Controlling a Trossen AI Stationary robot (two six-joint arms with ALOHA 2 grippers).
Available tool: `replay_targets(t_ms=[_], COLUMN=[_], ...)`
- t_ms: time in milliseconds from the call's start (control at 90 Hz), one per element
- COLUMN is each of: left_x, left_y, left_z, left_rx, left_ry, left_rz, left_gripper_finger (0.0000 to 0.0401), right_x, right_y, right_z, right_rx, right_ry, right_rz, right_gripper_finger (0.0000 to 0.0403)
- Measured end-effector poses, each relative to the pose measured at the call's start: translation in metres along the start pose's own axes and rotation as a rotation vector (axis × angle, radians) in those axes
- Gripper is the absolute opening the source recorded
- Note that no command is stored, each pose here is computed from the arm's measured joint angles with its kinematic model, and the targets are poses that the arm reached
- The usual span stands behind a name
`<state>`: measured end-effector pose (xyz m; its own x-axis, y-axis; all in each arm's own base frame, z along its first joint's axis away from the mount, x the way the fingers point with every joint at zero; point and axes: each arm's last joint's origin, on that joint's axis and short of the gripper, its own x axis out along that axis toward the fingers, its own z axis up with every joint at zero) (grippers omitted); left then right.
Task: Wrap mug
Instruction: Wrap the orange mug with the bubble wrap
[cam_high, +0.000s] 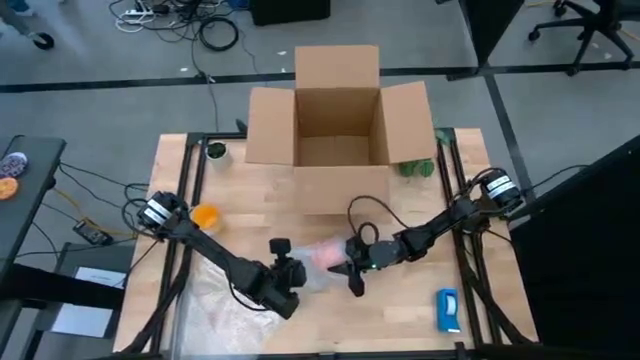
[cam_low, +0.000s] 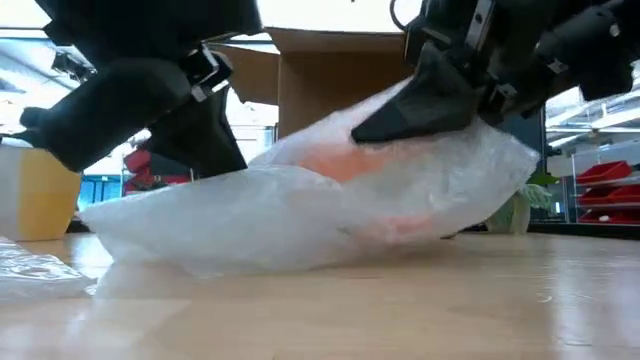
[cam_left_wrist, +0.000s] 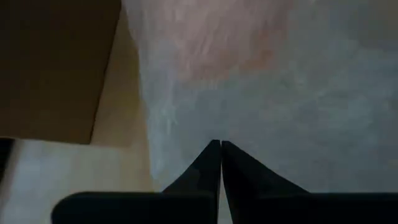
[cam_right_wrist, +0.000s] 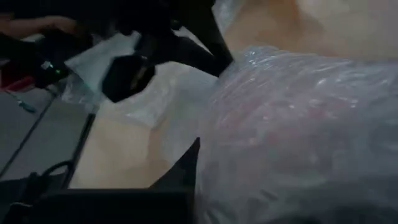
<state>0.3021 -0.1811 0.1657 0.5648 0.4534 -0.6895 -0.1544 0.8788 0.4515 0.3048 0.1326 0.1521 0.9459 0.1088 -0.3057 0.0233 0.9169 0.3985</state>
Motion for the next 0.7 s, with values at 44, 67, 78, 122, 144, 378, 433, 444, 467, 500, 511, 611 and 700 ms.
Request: replay_targets(t_ms=[44, 67, 78, 122, 144, 378, 433, 444, 467, 500, 511, 611, 700], left_x=[-0.004, -0.006, -0.007, -0.013, -0.015, -0.053, -0.063, -0.066, -0.070, -0.078, -0.081, -0.106, -0.127], left_y=[0.000, -0.001, -0.001, -0.001, -0.001, 0.001, 0.003, 0.004, 0.005, 0.006, 0.006, 0.005, 0.001], left_z=[-0.001, -0.001, -0.001, -0.002, -0.003, 0.008, 0.010, 0.010, 0.011, 0.013, 0.013, 0.015, 0.018], left_rx=[-0.008, -0.009, -0.010, -0.016, -0.018, -0.036, -0.043, -0.044, -0.049, -0.056, -0.059, -0.093, -0.134], left_ry=[-0.001, -0.003, -0.004, -0.013, -0.018, -0.143, -0.170, -0.176, -0.189, -0.210, -0.217, -0.303, -0.386], left_rz=[0.001, 0.002, 0.005, 0.015, 0.020, 0.047, 0.046, 0.044, 0.040, 0.034, 0.031, 0.017, -0.017], left_gripper_finger=[0.0000, 0.0000, 0.0000, 0.0000, 0.0000, 0.0000, 0.0000, 0.0000, 0.0000, 0.0000, 0.0000, 0.0000, 0.0000], right_x=[-0.002, -0.003, -0.003, -0.006, -0.007, -0.016, -0.017, -0.017, -0.018, -0.019, -0.019, -0.025, -0.030], right_y=[0.008, 0.012, 0.015, 0.024, 0.029, 0.074, 0.083, 0.085, 0.089, 0.095, 0.096, 0.110, 0.118], right_z=[0.003, 0.006, 0.007, 0.012, 0.014, 0.048, 0.055, 0.057, 0.060, 0.064, 0.065, 0.074, 0.077], right_rx=[-0.017, -0.022, -0.027, -0.046, -0.055, -0.128, -0.154, -0.159, -0.168, -0.178, -0.183, -0.218, -0.254], right_ry=[-0.012, -0.023, -0.028, -0.036, -0.036, -0.017, -0.021, -0.020, -0.021, -0.023, -0.021, -0.002, -0.001], right_rz=[0.015, 0.023, 0.027, 0.038, 0.036, 0.036, 0.045, 0.044, 0.043, 0.041, 0.038, 0.001, -0.041], right_gripper_finger=[0.0024, 0.0024, 0.0024, 0.0024, 0.0024, 0.0024, 0.0024, 0.0024, 0.0024, 0.0024, 0.0024, 0.0024, 0.0024])
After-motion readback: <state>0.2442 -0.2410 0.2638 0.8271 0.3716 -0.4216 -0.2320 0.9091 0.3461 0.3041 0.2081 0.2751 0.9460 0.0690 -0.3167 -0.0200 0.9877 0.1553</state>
